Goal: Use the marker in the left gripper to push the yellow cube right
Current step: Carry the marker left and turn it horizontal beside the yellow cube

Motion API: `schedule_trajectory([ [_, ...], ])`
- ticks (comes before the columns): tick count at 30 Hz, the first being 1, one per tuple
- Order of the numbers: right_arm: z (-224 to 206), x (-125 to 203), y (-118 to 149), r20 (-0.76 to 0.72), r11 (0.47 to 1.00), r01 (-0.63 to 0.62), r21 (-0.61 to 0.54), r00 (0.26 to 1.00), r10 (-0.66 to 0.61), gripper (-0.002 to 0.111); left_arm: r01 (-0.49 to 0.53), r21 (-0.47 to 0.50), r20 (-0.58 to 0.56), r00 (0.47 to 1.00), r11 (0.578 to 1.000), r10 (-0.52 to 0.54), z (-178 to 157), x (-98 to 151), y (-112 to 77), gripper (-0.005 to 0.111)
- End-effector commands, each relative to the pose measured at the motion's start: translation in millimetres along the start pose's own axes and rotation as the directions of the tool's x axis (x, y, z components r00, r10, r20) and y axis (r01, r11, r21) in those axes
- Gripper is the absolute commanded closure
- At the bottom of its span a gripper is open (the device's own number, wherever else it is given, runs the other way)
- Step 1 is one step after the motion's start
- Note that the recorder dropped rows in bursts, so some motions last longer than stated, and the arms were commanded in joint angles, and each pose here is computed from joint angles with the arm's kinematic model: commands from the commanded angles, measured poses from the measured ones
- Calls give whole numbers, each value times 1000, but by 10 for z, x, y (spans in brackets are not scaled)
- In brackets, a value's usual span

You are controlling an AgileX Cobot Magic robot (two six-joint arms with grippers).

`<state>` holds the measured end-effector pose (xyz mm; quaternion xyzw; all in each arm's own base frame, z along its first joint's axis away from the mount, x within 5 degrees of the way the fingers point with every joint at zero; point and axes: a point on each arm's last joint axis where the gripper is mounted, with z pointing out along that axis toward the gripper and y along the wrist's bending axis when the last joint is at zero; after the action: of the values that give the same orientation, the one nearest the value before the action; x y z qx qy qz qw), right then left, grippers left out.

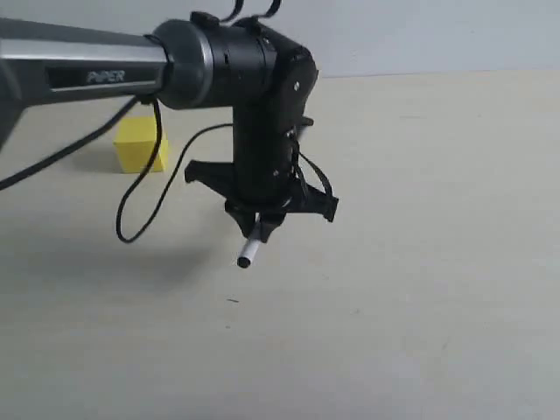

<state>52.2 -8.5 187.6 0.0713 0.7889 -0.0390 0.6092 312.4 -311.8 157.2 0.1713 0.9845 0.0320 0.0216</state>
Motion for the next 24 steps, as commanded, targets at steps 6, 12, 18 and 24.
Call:
schedule_trajectory([
  [6,0,6,-3,5,1000,4,4,1000,-4,108,-104,-258,266,948,961,174,-1071,229,532,107],
  [12,0,6,-3,5,1000,4,4,1000,-4,108,7,-349,214,974,937,72,-1103,620,1367,107],
  [18,0,6,-3,5,1000,4,4,1000,-4,108,246,-362,186,964,899,-189,-935,930,2464,107],
  [24,0,6,-3,5,1000,4,4,1000,-4,108,318,-337,301,928,886,-219,-803,927,3210,107],
])
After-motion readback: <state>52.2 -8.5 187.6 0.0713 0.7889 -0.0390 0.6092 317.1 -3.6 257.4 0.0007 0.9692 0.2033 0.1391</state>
